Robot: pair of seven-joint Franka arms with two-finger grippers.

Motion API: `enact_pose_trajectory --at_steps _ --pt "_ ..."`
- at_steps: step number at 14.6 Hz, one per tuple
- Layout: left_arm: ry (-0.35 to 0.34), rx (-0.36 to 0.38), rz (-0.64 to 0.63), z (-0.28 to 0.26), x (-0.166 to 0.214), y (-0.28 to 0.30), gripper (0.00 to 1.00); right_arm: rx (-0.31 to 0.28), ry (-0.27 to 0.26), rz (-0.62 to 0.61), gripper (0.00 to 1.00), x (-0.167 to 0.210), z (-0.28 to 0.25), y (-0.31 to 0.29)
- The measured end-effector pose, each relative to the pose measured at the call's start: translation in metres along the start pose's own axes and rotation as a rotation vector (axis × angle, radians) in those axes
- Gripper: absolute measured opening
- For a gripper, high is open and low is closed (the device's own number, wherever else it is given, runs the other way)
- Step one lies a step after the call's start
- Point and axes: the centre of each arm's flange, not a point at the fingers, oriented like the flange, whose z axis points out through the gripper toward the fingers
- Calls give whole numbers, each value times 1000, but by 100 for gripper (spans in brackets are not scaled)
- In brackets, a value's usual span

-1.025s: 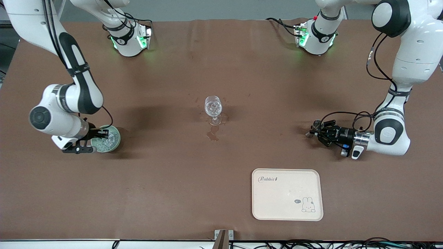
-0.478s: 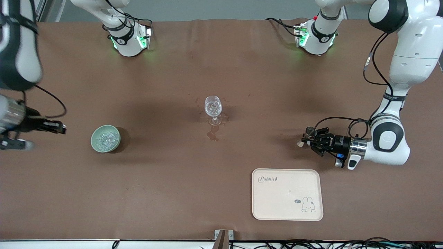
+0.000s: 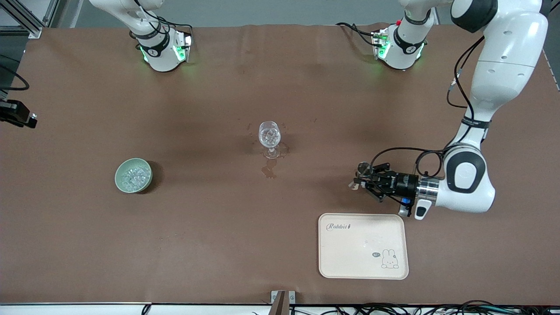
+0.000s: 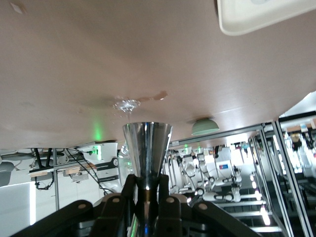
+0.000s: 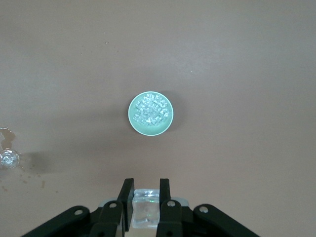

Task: Pour wine and add ice with both arms
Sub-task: 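Bring the left gripper's jigger over the glass while the right gripper holds ice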

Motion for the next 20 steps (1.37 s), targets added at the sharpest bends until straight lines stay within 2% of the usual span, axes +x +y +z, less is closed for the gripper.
enact_pose_trajectory --at_steps 7,15,16,19,20 --pt "75 39 -60 45 -91 15 22 -1 25 0 25 4 1 0" --pt "270 -10 -184 160 -163 -1 22 -1 33 -1 25 7 5 -1" --pt "303 -4 -197 171 -169 -3 22 -1 33 -1 25 7 5 -1" --pt "486 9 -242 206 -186 -8 22 -1 33 -1 25 7 5 -1" --pt "523 12 -247 214 -193 -9 22 -1 33 -2 25 7 5 -1"
